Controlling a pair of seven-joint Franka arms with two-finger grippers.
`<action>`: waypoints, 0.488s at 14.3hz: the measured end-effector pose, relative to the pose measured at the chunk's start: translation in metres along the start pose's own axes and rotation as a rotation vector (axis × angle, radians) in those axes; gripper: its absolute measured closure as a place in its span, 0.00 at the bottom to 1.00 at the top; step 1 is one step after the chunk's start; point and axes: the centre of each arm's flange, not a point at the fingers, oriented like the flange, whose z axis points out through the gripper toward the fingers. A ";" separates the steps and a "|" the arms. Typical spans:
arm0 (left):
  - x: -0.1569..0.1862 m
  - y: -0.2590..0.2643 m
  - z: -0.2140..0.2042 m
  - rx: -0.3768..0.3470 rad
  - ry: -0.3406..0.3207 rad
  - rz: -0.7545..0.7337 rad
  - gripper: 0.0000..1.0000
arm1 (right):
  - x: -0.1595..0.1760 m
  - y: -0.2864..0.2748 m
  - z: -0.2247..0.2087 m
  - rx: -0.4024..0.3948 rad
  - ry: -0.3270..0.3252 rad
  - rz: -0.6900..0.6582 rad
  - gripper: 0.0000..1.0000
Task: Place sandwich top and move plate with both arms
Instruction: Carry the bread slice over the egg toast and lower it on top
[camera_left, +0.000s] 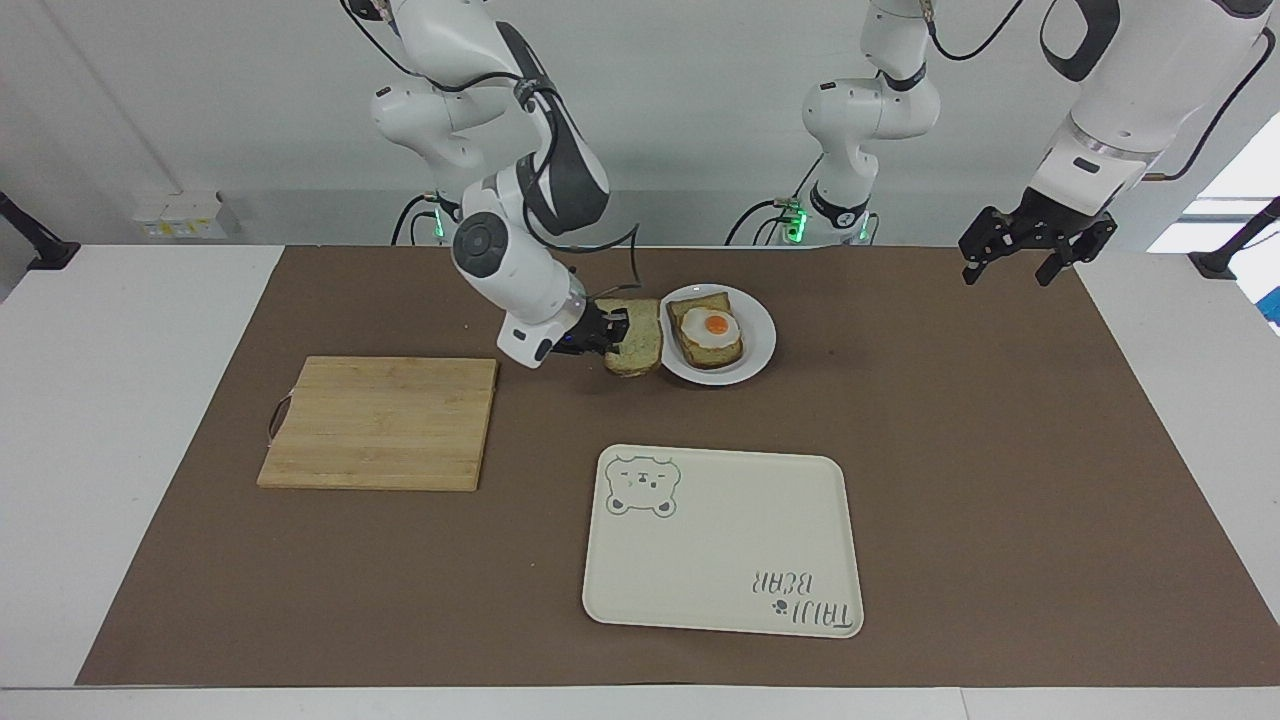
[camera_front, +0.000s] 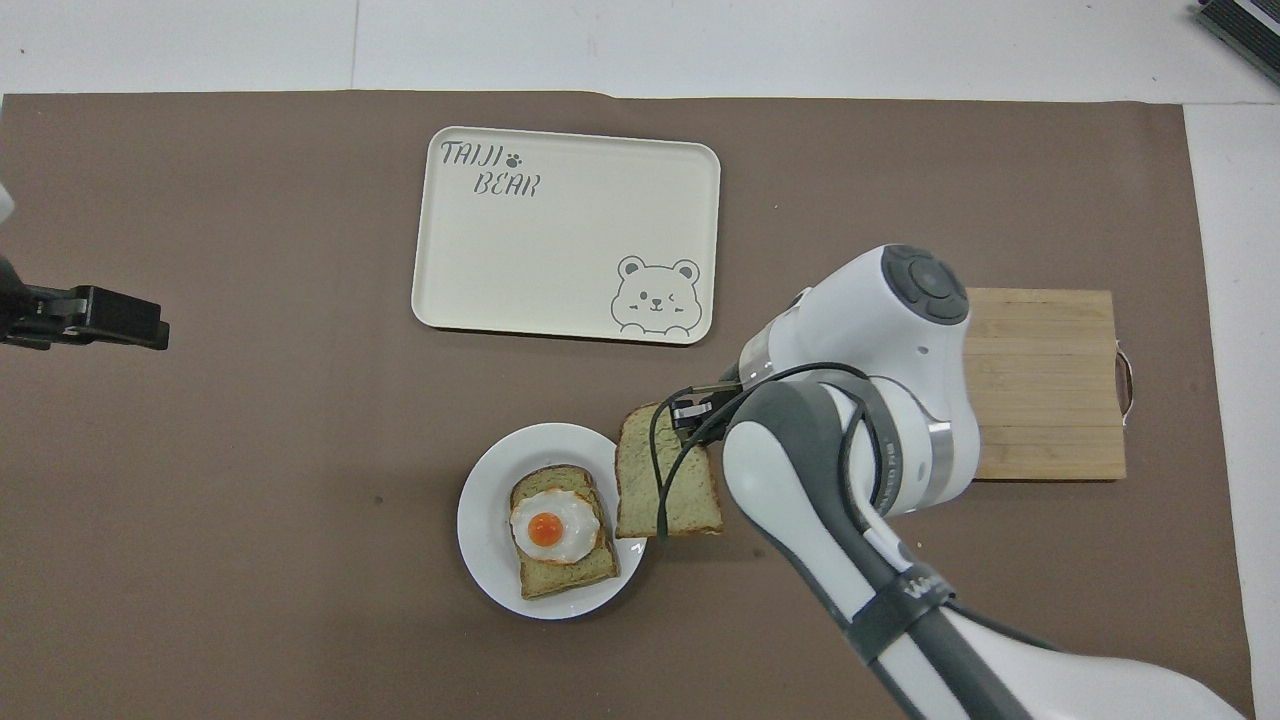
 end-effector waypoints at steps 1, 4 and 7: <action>0.000 0.000 0.000 0.000 0.000 0.000 0.00 | -0.006 -0.020 0.012 0.002 0.002 0.001 0.85; 0.000 0.000 0.000 0.000 0.000 0.000 0.00 | -0.017 -0.056 0.040 0.015 0.008 -0.022 0.85; 0.000 0.000 0.000 0.000 0.000 0.000 0.00 | -0.023 -0.074 0.059 0.009 0.019 -0.052 0.85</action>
